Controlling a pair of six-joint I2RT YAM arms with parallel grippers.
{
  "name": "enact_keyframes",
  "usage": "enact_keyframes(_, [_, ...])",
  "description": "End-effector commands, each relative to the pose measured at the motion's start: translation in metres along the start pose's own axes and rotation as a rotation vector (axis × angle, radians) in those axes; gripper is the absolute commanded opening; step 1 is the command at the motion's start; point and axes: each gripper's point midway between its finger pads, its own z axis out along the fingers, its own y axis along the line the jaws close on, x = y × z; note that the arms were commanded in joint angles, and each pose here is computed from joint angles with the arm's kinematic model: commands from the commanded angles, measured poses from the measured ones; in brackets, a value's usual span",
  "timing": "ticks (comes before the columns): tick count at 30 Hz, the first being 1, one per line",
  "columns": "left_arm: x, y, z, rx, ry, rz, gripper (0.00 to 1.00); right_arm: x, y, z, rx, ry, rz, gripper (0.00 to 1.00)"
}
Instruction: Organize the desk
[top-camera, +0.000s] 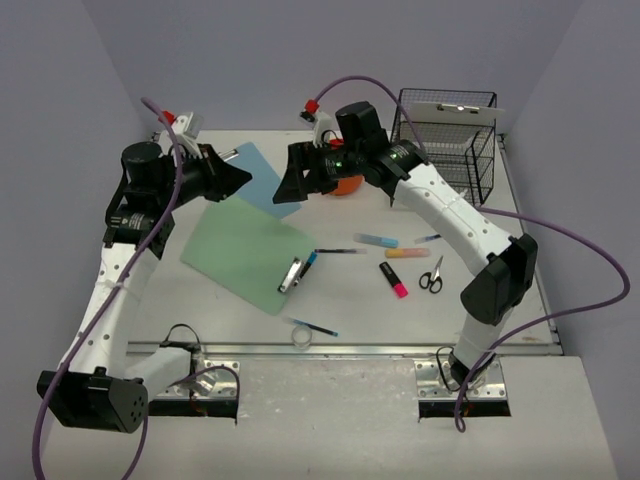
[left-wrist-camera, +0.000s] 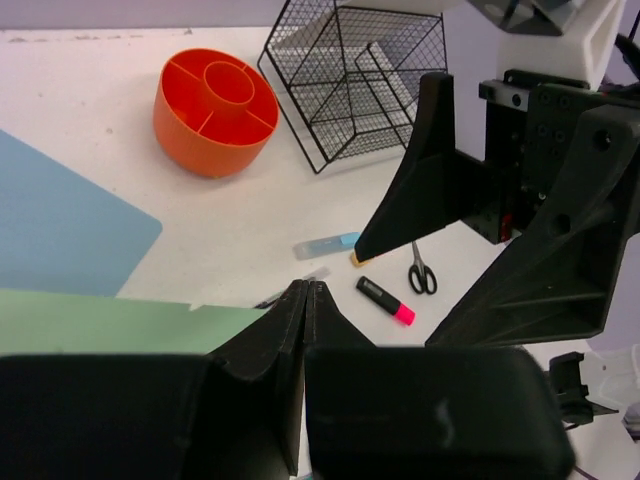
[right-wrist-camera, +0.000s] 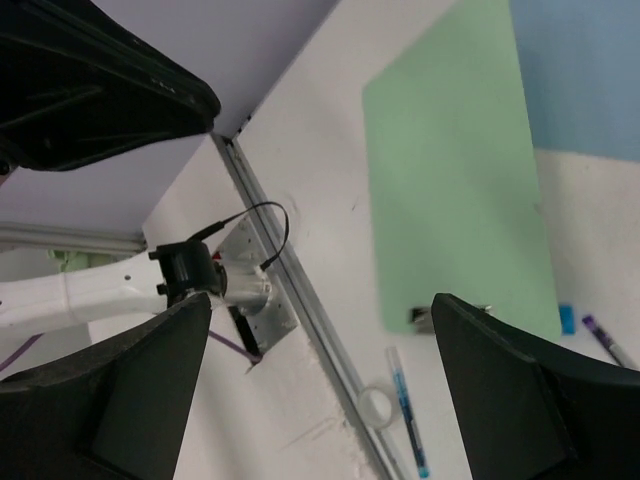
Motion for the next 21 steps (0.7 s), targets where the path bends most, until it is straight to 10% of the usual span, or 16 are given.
enact_keyframes(1, [0.000, -0.006, 0.006, 0.060, -0.026, -0.003, 0.00, 0.014, 0.015, -0.014, -0.044, 0.003, 0.098, 0.93])
enact_keyframes(6, [0.006, 0.023, 0.009, -0.068, -0.015, 0.050, 0.01, 0.025, -0.011, -0.026, 0.045, 0.011, 0.130, 0.92])
enact_keyframes(10, [0.017, 0.079, 0.007, -0.310, 0.052, 0.175, 0.28, 0.073, -0.056, -0.037, 0.206, 0.074, 0.279, 0.87])
enact_keyframes(21, [0.026, 0.157, -0.023, -0.728, 0.065, 0.222, 0.51, 0.158, -0.110, 0.010, 0.560, 0.309, 0.563, 0.64])
